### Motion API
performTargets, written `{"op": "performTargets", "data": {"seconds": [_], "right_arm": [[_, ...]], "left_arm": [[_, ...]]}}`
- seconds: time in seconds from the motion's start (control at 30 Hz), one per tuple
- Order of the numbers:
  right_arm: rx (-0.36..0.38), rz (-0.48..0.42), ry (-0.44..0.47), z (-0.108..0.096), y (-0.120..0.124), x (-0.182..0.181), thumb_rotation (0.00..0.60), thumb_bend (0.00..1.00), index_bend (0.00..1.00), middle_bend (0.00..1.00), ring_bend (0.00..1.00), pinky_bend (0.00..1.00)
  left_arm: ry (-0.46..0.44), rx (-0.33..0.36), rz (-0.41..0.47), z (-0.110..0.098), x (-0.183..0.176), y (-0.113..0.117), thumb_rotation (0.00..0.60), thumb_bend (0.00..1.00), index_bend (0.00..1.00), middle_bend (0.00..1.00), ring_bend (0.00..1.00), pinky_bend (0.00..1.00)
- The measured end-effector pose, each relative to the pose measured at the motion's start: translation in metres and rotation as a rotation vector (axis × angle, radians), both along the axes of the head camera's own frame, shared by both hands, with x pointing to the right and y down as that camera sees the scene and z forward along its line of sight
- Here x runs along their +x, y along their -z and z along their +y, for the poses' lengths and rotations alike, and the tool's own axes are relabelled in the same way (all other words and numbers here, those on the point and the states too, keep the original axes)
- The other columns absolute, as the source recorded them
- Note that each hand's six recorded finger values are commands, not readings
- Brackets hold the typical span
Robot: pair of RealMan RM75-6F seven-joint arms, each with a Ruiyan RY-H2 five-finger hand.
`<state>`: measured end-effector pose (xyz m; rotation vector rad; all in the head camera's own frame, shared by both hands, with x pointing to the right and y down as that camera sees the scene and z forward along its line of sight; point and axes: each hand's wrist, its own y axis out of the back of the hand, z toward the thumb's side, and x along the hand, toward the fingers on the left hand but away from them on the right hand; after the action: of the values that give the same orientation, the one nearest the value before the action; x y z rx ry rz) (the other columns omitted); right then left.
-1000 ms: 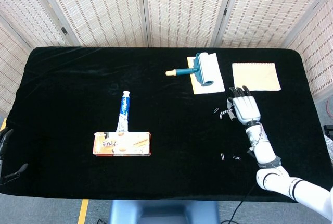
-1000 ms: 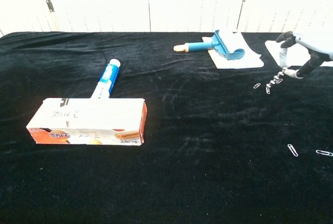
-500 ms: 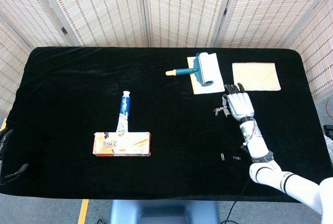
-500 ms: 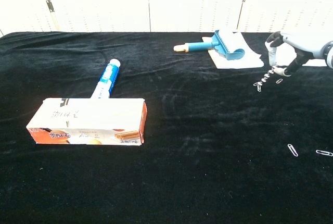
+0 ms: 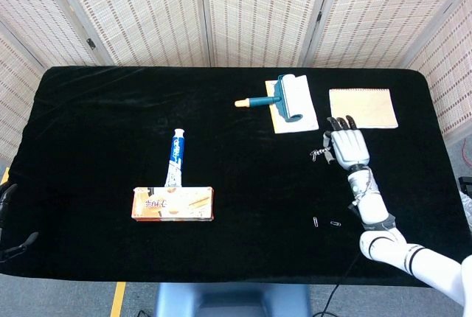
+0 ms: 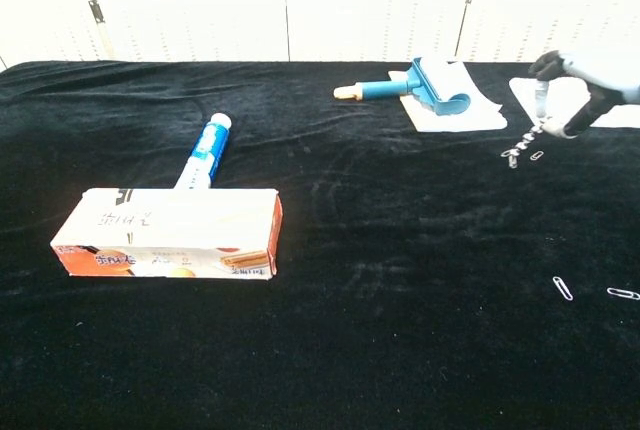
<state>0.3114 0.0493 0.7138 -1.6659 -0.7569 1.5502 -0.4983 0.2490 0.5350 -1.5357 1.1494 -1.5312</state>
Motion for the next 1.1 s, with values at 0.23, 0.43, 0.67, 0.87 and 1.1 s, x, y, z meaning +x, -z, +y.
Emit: {"op": "performTargets", "data": {"seconds": [0.23, 0.43, 0.67, 0.87, 1.1], "right_arm": [[0.005, 0.000, -0.049, 0.001, 0.005, 0.027, 0.600, 0.59, 0.90, 0.14, 0.10, 0.00], [0.000, 0.013, -0.083, -0.001, 0.003, 0.048, 0.600, 0.59, 0.90, 0.15, 0.10, 0.00], [-0.016, 0.011, -0.098, -0.004, -0.006, 0.052, 0.600, 0.59, 0.90, 0.15, 0.11, 0.00], [-0.025, -0.004, -0.099, -0.007, -0.014, 0.046, 0.600, 0.59, 0.90, 0.15, 0.11, 0.00], [-0.024, -0.003, -0.081, -0.010, -0.016, 0.036, 0.600, 0.59, 0.90, 0.15, 0.11, 0.00]], "left_arm": [[-0.008, -0.012, -0.016, -0.001, 0.003, -0.006, 0.600, 0.25, 0.00, 0.07, 0.05, 0.01], [-0.005, -0.018, -0.023, -0.002, 0.004, -0.009, 0.600, 0.25, 0.00, 0.07, 0.05, 0.01], [-0.004, -0.022, -0.026, -0.001, 0.004, -0.010, 0.600, 0.25, 0.00, 0.07, 0.05, 0.01], [0.005, -0.024, -0.023, -0.002, 0.002, -0.010, 0.600, 0.25, 0.00, 0.07, 0.05, 0.01], [0.005, -0.016, -0.018, -0.001, 0.002, -0.007, 0.600, 0.25, 0.00, 0.07, 0.05, 0.01]]}}
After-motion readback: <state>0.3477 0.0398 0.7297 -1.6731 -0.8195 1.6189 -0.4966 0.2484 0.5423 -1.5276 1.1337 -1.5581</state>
